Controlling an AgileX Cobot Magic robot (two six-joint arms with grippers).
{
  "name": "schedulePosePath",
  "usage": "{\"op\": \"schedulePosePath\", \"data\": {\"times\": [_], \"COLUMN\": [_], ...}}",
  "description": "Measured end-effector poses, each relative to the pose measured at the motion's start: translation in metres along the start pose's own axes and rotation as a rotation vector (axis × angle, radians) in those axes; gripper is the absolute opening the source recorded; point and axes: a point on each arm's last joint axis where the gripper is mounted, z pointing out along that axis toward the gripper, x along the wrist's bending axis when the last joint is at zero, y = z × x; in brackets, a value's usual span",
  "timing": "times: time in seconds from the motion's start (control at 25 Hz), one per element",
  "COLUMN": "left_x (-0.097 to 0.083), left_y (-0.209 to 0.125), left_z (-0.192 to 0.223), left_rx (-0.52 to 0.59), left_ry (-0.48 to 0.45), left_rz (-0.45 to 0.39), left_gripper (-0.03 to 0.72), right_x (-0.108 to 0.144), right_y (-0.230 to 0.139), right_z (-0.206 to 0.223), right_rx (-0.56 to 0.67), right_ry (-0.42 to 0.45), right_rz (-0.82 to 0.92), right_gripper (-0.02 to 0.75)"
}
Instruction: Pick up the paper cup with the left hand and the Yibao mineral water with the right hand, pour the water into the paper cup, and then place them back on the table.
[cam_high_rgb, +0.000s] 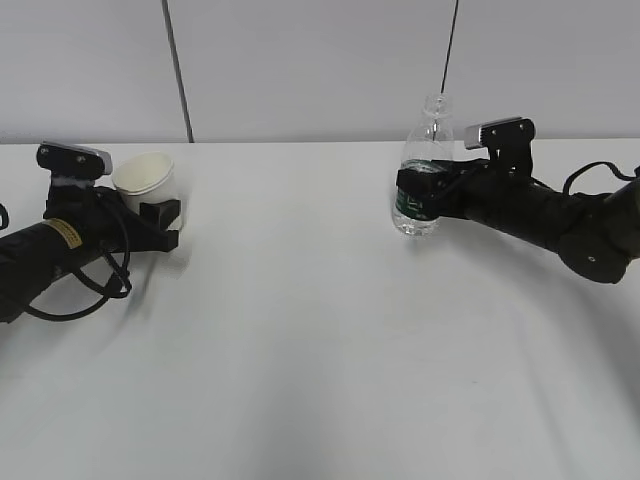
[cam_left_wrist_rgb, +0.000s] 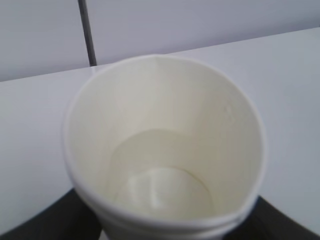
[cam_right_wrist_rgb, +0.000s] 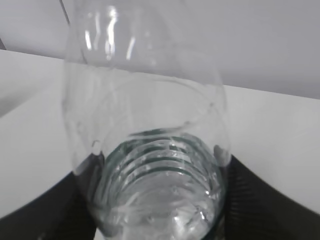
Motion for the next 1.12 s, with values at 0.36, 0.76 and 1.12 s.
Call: {"op": "schedulePosePath", "data": {"times": [0.36,0.76,1.12], "left_x": [0.0001,-0.0002,-0.0004], "left_y": [-0.0004,-0.0070,-0.0097], "left_z": [0.0001,0.0017,0.0028], "left_rx": [0.001,0.010,-0.005], "left_ry": [0.001,-0.001,-0.004], "left_rz": [-0.001,-0.007,-0.011], "left_gripper": [0.399,0.398,0.398], "right_x": [0.0002,0.0003,0.0005], "right_y": [0.0001,0.0002,0.0003], "right_z": [0.0000,0.0000,0.0000], "right_rx": [-0.001,-0.003,-0.004], "right_ry": [0.002,0.004,0.005], "right_rz": [-0.001,-0.002,-0.002], "right_gripper": [0.472,0.472,0.472]}}
